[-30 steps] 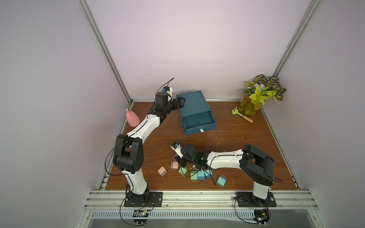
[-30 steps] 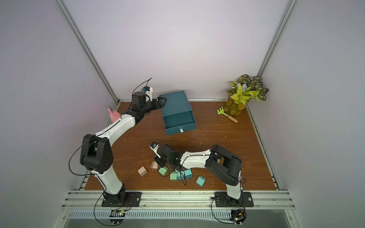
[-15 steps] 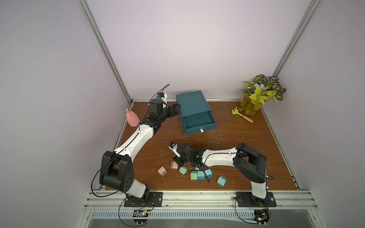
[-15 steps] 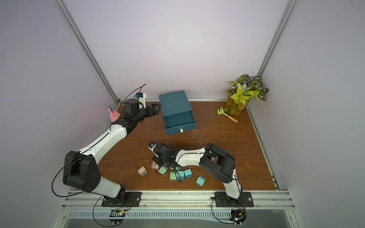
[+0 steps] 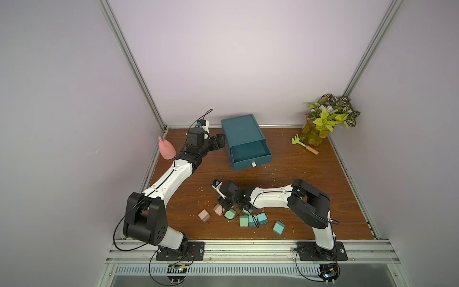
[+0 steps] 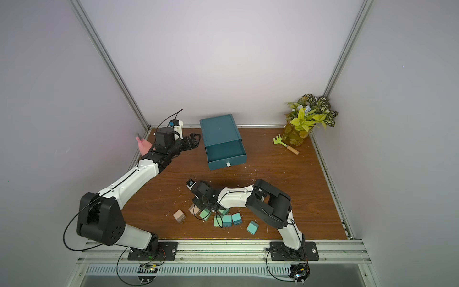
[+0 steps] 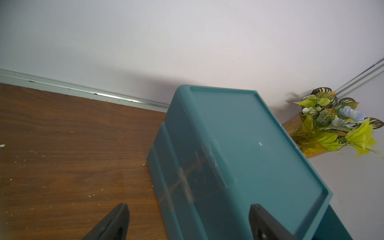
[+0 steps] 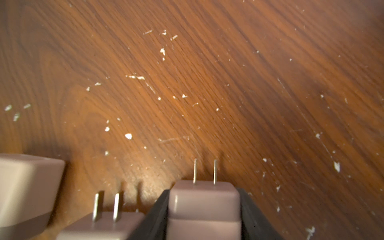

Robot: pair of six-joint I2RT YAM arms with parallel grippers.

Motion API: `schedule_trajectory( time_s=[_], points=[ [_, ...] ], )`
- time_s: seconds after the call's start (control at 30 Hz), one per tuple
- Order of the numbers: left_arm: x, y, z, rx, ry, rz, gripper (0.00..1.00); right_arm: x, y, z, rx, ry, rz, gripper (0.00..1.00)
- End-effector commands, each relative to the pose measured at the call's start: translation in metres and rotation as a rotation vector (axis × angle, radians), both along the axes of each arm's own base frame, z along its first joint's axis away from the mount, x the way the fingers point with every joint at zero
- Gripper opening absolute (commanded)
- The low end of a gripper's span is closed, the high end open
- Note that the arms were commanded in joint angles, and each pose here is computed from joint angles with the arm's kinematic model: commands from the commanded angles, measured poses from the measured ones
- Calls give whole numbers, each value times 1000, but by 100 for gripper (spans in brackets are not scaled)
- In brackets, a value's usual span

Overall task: Place the plugs into the drawer by color
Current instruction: Pick up the plug from the center of the board.

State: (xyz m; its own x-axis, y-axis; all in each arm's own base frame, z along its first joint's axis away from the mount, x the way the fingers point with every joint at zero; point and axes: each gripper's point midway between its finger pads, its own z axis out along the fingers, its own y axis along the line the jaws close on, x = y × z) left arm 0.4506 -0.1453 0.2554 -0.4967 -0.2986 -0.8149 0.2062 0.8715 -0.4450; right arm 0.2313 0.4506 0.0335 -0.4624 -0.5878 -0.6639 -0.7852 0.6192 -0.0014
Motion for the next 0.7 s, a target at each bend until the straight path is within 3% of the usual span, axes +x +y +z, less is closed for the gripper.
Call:
schedule_trajectory(
  time_s=[0.0,0.1,0.43,0.67],
  points=[
    [-1,6,13,14,-48,17,87,4,4,24,38,-14,-35,47],
    [-2,9,18,17,-60,32,87,4,5,52,90,-14,-55,44],
    [-16,24,59,15,-174,93,87,4,-25,200,344,-60,-176,40],
    [-24,35,70,39,-207,137,89,45,-69,266,363,-121,-284,40]
  ],
)
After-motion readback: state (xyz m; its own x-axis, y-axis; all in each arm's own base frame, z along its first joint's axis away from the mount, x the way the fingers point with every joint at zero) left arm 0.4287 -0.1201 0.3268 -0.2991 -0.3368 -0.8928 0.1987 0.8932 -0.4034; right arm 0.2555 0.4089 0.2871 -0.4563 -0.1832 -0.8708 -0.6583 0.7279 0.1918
